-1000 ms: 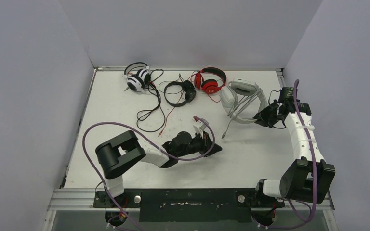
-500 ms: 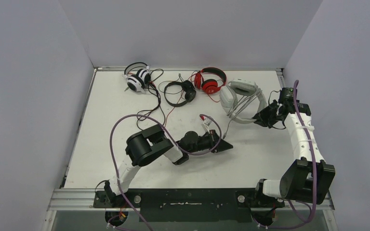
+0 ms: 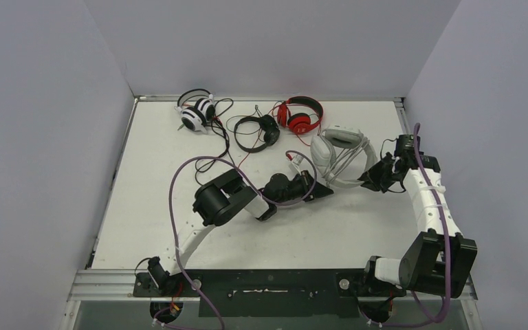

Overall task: Wrap the headphones
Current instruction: Place the headphones at the center of the board.

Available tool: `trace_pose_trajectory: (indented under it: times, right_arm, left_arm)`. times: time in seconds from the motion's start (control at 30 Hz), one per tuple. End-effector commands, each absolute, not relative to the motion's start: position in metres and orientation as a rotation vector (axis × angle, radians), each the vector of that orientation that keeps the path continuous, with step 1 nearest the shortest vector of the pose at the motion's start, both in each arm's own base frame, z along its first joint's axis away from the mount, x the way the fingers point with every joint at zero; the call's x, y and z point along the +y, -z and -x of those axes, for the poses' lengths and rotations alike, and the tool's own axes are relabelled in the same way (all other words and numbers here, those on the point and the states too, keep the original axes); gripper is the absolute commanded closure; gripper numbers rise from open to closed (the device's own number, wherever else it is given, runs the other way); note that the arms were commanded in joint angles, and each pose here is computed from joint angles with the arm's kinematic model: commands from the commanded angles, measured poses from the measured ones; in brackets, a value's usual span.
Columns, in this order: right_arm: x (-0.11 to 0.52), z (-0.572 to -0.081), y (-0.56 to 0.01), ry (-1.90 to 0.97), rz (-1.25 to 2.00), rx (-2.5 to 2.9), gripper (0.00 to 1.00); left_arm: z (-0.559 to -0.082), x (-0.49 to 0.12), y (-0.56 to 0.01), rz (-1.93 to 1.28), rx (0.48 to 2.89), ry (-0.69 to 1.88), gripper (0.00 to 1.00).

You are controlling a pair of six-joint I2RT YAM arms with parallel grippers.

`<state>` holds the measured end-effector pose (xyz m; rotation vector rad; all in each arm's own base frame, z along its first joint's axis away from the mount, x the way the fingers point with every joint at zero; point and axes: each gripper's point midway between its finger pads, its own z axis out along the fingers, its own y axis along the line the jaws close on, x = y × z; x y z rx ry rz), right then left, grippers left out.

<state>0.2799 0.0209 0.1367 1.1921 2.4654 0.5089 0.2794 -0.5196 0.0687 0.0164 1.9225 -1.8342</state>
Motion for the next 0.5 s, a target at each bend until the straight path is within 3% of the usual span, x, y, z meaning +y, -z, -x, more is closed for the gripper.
trace_pose_trajectory:
  times: [0.0,0.47]
  right_arm:
    - [0.025,-0.290,-0.153,-0.574,-1.085,2.390,1.00]
    - [0.029,-0.268,-0.089,-0.542,-1.115,2.476,1.00]
  left_arm:
    - [-0.283,-0.530,-0.083,-0.044,1.872,1.897,0.96]
    - [-0.281,-0.535,-0.055,0.050,1.954,1.876,0.96]
